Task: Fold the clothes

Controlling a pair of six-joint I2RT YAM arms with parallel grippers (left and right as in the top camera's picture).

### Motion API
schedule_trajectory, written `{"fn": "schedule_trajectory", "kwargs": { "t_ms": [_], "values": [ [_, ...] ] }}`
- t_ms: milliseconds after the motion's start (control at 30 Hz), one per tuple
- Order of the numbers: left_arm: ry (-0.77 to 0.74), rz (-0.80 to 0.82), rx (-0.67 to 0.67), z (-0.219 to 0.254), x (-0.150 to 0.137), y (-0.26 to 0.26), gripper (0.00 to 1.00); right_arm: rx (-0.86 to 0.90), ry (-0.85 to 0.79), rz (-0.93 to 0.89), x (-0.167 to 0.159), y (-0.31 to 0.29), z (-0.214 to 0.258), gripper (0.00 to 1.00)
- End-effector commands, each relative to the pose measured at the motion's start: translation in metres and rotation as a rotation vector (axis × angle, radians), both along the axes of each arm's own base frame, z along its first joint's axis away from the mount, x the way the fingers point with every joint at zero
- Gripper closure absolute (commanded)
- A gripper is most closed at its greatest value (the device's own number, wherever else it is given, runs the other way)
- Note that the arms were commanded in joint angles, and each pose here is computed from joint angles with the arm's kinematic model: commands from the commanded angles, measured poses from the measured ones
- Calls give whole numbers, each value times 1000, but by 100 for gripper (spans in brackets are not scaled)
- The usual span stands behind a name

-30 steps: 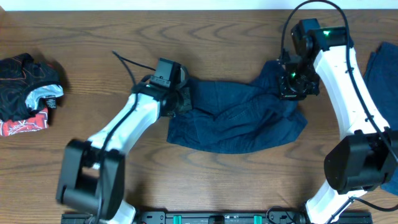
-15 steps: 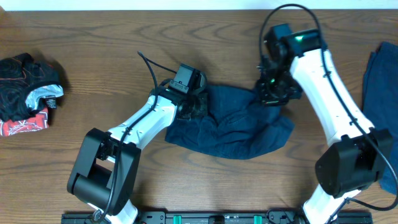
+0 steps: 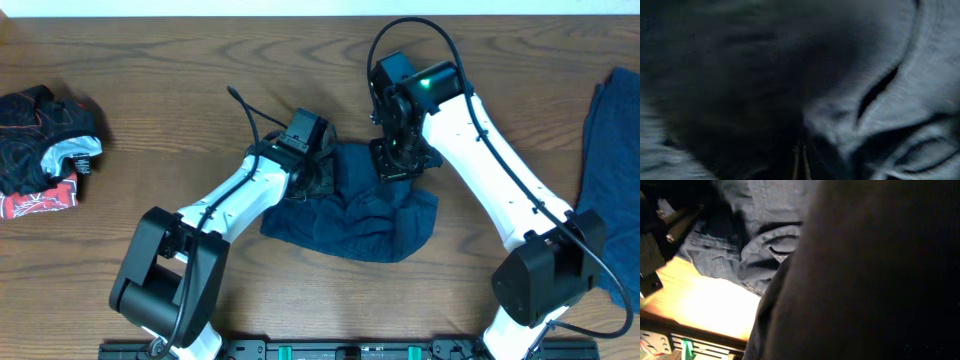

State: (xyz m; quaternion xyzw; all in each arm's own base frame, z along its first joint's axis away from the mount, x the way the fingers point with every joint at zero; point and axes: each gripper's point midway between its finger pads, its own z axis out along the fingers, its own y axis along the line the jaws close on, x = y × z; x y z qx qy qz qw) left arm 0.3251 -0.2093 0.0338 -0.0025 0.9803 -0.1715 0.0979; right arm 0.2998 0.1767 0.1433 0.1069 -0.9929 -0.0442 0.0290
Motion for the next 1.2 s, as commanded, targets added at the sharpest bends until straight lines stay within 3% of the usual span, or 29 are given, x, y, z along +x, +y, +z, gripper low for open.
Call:
{"fn": "schedule_trajectory", "kwargs": {
  "t_ms": [0,133,367,600,1033,1067,1133,1167],
  "values": [
    [-77,128,117,11,18,39,94,4,15,-4,1,12,-7,99],
    [-103,202,186,21,25,71,94,-1,27,6,2,19,-16,99],
    [-151,276,170,51,31,99,94,11,6,33,1,35,-20,99],
    [-146,315,229,65,20,128,94,10,-7,62,-5,53,-23,99],
    [-168,379,227,79,21,153,94,-49,-68,67,-7,63,-24,99],
    [-173,383,225,81,21,154,94,-47,-72,68,-7,64,-24,96],
    [-181,394,222,85,21,158,94,-38,-80,67,-5,66,-24,66],
    [-184,398,221,86,21,159,94,-33,-81,67,-4,67,-24,65]
  ]
}}
